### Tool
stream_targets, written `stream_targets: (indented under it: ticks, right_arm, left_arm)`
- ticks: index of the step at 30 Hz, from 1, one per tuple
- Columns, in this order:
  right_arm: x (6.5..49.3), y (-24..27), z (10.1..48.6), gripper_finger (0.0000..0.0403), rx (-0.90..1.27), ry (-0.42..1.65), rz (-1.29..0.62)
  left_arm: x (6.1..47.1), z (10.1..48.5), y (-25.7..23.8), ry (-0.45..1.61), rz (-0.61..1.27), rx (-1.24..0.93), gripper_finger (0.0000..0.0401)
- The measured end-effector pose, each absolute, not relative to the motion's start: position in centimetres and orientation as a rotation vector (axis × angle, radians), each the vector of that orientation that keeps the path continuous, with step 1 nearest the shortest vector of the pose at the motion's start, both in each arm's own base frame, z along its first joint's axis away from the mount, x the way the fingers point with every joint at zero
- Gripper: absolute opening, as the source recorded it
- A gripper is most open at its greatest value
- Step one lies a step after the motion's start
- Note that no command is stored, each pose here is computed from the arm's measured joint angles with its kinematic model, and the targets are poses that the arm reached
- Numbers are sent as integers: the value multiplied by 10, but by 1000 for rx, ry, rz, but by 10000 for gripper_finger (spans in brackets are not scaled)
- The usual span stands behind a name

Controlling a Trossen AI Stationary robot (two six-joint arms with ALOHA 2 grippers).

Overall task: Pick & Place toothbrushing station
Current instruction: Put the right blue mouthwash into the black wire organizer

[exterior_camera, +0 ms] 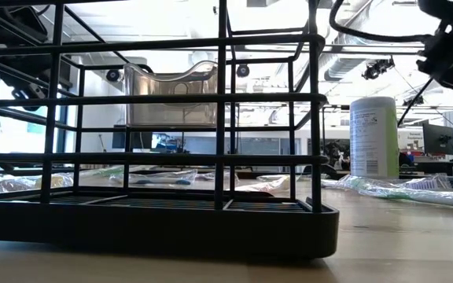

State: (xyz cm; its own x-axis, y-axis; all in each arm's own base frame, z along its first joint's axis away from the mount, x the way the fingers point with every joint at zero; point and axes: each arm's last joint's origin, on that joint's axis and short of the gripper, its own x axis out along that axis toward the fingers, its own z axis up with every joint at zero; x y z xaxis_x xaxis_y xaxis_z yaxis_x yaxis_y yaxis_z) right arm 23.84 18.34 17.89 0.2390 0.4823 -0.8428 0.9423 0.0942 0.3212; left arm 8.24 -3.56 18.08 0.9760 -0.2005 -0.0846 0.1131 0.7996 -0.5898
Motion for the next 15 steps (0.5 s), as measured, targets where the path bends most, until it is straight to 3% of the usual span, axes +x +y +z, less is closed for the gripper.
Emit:
stream_targets:
  ticks: [7,15]
  right_arm:
    - [249,184,203,86,1474,1405,-545]
    - [257,171,263,86,1223,1411,-557]
  left_arm:
    - [82,182,-36,138,-183,-632,136]
    - [82,202,-36,-44,-267,-673,136]
